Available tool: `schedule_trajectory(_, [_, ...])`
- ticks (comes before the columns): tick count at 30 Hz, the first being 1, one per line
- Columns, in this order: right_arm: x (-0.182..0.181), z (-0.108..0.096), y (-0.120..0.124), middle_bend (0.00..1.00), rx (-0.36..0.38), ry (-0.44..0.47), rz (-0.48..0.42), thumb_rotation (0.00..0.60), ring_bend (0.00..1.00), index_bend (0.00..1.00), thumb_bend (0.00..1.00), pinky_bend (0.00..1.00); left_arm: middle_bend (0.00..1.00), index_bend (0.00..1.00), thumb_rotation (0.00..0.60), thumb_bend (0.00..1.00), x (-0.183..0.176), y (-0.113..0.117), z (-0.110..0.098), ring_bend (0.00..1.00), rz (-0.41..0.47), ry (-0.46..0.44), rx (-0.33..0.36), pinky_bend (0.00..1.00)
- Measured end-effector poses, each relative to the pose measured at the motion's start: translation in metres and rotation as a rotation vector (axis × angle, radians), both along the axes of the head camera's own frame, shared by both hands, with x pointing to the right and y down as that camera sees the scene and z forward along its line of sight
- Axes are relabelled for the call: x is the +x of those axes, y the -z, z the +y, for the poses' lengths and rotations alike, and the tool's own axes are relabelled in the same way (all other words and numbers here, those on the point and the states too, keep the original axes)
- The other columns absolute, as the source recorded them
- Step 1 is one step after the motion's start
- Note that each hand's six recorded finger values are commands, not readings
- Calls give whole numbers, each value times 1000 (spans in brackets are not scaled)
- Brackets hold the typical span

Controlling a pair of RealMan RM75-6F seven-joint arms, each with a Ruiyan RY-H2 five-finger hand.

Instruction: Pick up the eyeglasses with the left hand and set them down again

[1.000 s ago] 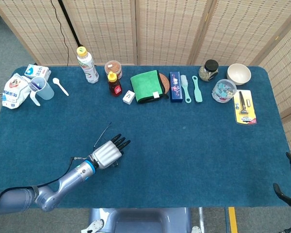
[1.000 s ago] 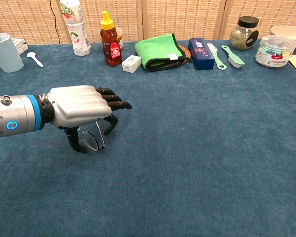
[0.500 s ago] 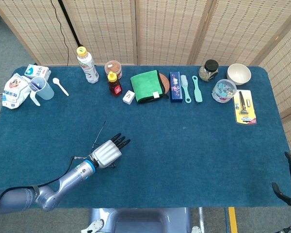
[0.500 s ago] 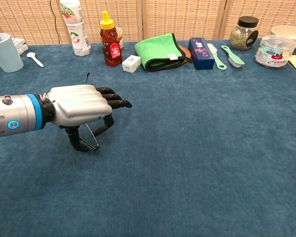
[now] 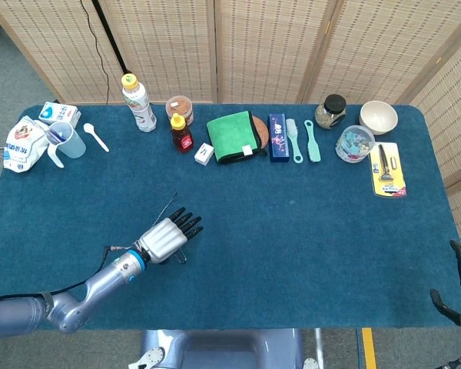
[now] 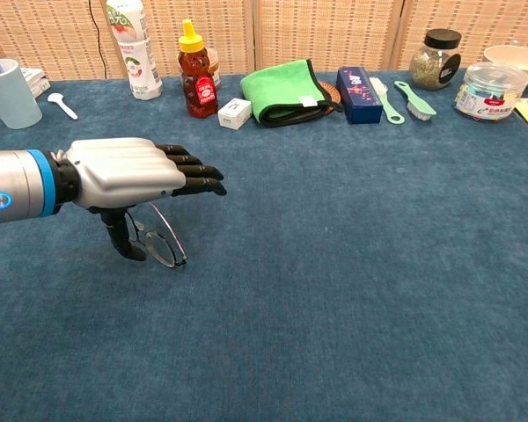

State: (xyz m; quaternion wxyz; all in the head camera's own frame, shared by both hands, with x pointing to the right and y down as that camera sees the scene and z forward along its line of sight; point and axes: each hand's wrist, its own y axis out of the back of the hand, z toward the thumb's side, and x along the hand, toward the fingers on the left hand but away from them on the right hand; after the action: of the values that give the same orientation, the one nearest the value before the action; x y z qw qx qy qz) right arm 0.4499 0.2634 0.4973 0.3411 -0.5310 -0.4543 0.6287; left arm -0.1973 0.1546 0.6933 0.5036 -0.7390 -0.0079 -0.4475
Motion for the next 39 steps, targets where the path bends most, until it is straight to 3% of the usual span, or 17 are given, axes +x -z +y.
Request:
schedule_trajectory(9, [-3,-1,-2,0,1,13,-14,600,4,69,305,81,0,26,526,147,-48,10,-17,0,-30,168,-5,0])
schedule_trajectory(16, [-5,-1,-3,0,0,19,-19,600,4,69,305,81,0,146,523,146,-78,5,-24,0,-68,255,-25,0])
schedule_trajectory(21, [-8,-2,-4,0,-3,27,-25,600,4,69,304,81,0,148,520,146,-95,2,-26,0,-79,317,-42,0])
schedule_trajectory(30, [-6,0,-1,0,1,23,-19,600,4,73,305,81,0,113,517,146,-84,-9,-29,0,-37,380,-37,0])
schedule_trajectory(39, [-4,4,2,0,3,14,-17,600,4,77,304,81,0,93,518,146,-47,-22,-43,0,-26,346,8,0])
